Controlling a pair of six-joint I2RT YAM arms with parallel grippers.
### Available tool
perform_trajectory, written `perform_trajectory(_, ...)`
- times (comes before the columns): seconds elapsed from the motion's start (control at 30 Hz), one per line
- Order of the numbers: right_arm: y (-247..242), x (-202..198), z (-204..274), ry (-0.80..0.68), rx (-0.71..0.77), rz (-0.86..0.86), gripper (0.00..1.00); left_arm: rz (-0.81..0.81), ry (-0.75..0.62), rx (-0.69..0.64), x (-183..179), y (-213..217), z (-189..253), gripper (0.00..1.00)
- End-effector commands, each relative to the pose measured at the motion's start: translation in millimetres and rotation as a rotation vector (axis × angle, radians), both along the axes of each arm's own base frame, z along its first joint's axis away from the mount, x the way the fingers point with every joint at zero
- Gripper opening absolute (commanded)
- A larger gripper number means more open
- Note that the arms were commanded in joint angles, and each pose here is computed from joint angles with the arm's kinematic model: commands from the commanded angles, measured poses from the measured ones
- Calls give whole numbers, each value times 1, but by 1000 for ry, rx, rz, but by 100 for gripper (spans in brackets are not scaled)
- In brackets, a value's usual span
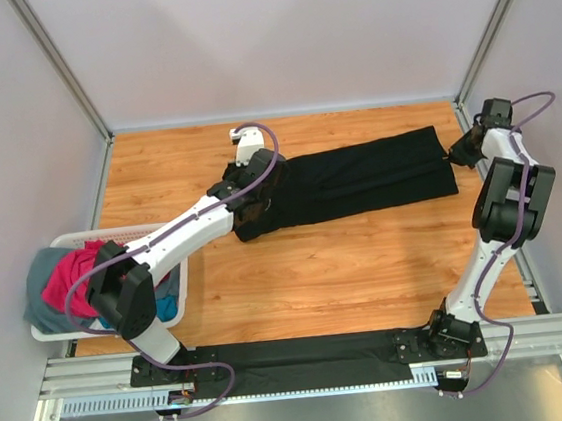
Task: Fold and stack the t-shirts
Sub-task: Fold the tshirt
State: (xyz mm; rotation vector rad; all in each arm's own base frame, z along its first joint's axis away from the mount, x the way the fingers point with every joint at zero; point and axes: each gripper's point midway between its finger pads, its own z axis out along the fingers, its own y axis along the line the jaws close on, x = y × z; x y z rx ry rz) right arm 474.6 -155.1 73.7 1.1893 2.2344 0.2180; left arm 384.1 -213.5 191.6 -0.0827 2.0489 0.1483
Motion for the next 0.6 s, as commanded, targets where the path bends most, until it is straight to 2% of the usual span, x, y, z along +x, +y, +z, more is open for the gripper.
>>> perform_trajectory(0.0, -9, 19, 10, -39, -35, -13, 0, 67, -29, 0, 4, 11, 14, 0)
perform_trajectory(0.13, -12, 25, 2, -22, -39, -17, 1, 120, -30, -4, 6, 21, 13, 0)
perform_trajectory(0.3, -13, 28, -4, -12, -40, -17, 1, 108, -34, -20, 18, 16, 10, 0)
perform_trajectory(0.57, -11, 33, -15, -8, -25, -8, 1, 43, -77, 69, 43, 3, 11, 0)
